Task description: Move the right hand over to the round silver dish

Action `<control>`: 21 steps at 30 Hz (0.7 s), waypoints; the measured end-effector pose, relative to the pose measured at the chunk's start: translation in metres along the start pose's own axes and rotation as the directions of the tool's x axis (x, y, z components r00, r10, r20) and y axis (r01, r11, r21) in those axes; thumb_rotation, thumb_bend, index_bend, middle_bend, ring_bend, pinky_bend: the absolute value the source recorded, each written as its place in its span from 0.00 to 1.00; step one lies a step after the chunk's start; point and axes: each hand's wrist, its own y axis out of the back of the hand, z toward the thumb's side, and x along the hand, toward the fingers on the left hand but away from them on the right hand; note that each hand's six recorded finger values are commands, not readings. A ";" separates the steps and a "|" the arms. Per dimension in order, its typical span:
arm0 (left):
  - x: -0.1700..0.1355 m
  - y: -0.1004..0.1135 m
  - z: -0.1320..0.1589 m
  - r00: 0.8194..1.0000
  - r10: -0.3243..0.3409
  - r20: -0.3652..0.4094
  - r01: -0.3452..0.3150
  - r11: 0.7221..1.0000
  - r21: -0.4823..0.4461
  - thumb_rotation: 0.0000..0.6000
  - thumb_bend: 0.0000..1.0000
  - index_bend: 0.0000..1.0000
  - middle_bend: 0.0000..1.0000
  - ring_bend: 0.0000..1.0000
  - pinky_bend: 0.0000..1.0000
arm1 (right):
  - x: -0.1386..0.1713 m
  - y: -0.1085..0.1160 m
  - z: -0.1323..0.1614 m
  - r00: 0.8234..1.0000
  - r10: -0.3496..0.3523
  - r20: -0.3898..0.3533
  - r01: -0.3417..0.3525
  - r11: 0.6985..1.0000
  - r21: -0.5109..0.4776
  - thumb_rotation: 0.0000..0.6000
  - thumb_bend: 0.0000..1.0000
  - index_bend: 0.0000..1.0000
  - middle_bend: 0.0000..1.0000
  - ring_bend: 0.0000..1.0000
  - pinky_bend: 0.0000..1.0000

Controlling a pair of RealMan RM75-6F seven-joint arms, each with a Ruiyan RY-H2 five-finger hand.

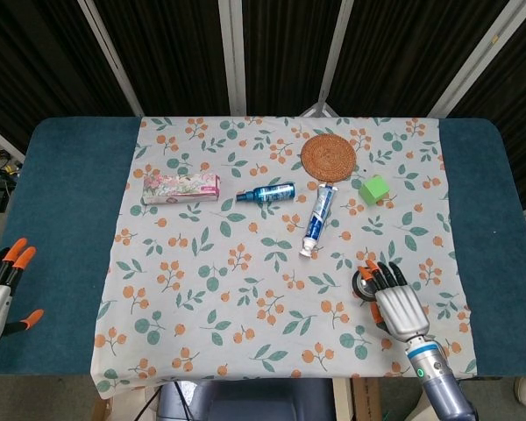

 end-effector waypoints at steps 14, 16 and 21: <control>-0.001 0.000 0.000 1.000 0.000 0.000 0.000 1.000 0.001 1.00 0.03 0.00 0.00 0.00 0.00 | -0.002 -0.009 -0.014 0.998 0.048 0.048 -0.049 0.999 0.020 1.00 0.66 0.00 0.00 0.00 0.00; -0.001 0.000 0.000 1.000 0.000 0.000 0.000 1.000 0.001 1.00 0.03 0.00 0.00 0.00 0.00 | -0.002 -0.013 -0.015 0.997 0.062 0.053 -0.064 0.997 0.034 1.00 0.66 0.00 0.00 0.00 0.00; -0.001 0.000 0.001 1.000 -0.001 0.004 0.001 1.000 0.001 1.00 0.03 0.00 0.00 0.00 0.00 | 0.002 -0.025 -0.020 0.992 0.109 0.069 -0.115 0.990 0.079 1.00 0.67 0.00 0.00 0.00 0.00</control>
